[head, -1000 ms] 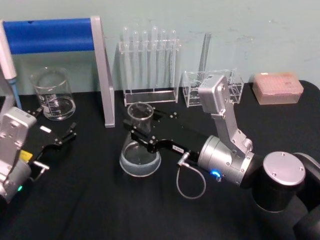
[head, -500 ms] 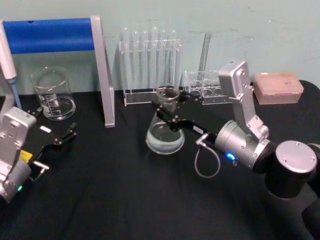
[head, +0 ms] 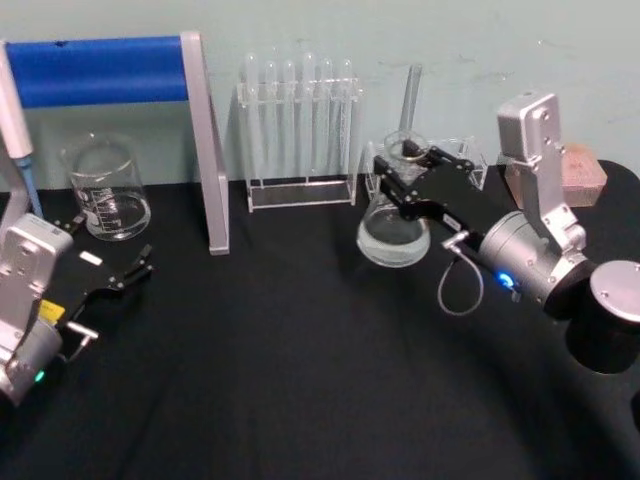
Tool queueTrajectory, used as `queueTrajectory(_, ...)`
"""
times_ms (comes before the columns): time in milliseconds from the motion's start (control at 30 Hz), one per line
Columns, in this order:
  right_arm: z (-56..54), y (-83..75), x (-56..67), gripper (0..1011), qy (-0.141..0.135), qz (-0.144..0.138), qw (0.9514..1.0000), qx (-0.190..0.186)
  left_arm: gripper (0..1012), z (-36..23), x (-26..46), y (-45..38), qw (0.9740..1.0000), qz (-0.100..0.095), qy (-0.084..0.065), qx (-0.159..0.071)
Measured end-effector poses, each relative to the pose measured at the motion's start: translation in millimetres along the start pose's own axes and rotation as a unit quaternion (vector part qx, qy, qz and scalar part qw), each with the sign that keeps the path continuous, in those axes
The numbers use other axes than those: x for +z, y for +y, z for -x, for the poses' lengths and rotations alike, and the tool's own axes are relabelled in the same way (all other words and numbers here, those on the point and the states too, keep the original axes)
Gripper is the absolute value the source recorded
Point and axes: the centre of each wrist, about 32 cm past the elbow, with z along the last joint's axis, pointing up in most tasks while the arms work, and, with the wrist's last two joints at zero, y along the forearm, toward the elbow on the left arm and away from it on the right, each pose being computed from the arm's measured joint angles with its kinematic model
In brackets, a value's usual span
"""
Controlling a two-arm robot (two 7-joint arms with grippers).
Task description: Grasp the erlenmeyer flask with one hand, shake it three times, then place it back.
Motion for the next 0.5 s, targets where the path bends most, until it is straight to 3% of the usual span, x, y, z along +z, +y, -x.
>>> queueTrajectory(200,-10.1,-2.5,-0.2,450,-0.002,0.000,0.9997,-0.025,1001,0.0,0.0,0.0,1.0000,0.000,0.000,0.000)
queueTrajectory(500,-11.5,-3.0,-1.0,450,-0.002,0.000,0.9995,-0.030,1001,0.0,0.0,0.0,1.0000,0.000,0.000,0.000)
